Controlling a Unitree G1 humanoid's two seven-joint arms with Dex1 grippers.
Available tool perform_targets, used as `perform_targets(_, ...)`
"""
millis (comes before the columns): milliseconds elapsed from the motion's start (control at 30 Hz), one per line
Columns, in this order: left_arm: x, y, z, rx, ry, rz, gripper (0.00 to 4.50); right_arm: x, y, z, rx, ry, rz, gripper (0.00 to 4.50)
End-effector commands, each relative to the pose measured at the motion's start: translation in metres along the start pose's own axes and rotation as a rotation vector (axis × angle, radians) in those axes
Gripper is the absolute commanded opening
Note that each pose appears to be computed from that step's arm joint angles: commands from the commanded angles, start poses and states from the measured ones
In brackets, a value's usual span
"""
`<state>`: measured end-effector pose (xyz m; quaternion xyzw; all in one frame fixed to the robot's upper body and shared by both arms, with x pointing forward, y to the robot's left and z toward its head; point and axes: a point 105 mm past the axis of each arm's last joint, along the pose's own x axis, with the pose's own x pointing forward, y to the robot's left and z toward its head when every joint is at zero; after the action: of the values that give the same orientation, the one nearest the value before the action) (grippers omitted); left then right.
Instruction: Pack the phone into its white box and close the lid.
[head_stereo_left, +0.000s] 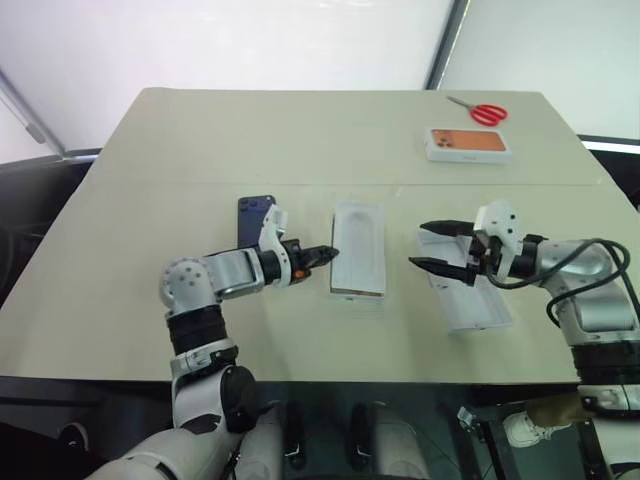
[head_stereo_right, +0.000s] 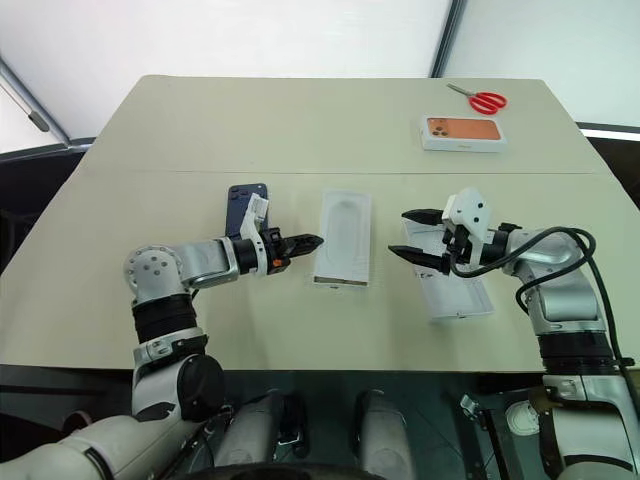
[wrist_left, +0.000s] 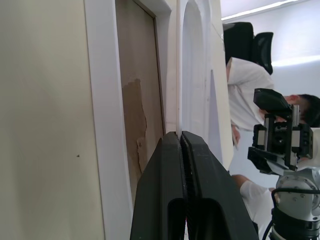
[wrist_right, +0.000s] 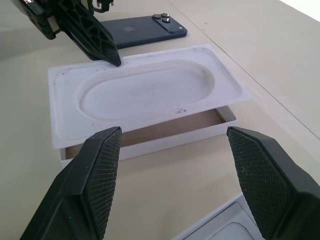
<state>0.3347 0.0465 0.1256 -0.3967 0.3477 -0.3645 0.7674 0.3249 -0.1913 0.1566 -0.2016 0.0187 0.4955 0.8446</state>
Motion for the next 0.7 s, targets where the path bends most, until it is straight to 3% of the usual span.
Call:
perform_targets(33,-0.0001,-0.0039,-0.0009,0.033,0.003,0.002,0.00,0.0016,-0.0050,0.0118,-0.050,-0.030,-0.017,3.51)
perform_targets(333,-0.0017,-0.0034,0.0039,0.036,-0.024,0.005,0.00,0.0040,-0.0052,0.0077,-0.065,-0.018,-0.025,3.51)
perform_targets(433,-0.0018,-0.0036,0.0041,0.035,-0.023,0.002,0.98,0.0053,-0.0049,0.0087,-0.067,-0.022,-0.027,3.56)
perform_targets(633,-0.0030,-0.0091,0.0028,0.071,0.000,-0.009,3.92,0.0071,-0.0063,0.0099,-0.065,-0.028,-0.030,3.56)
perform_targets(700,-0.0050,-0.0119,0.0051,0.083,-0.006,-0.020,3.92,0.0088,-0.0065,0.0102,-0.066,-0.029,-0.030,3.56)
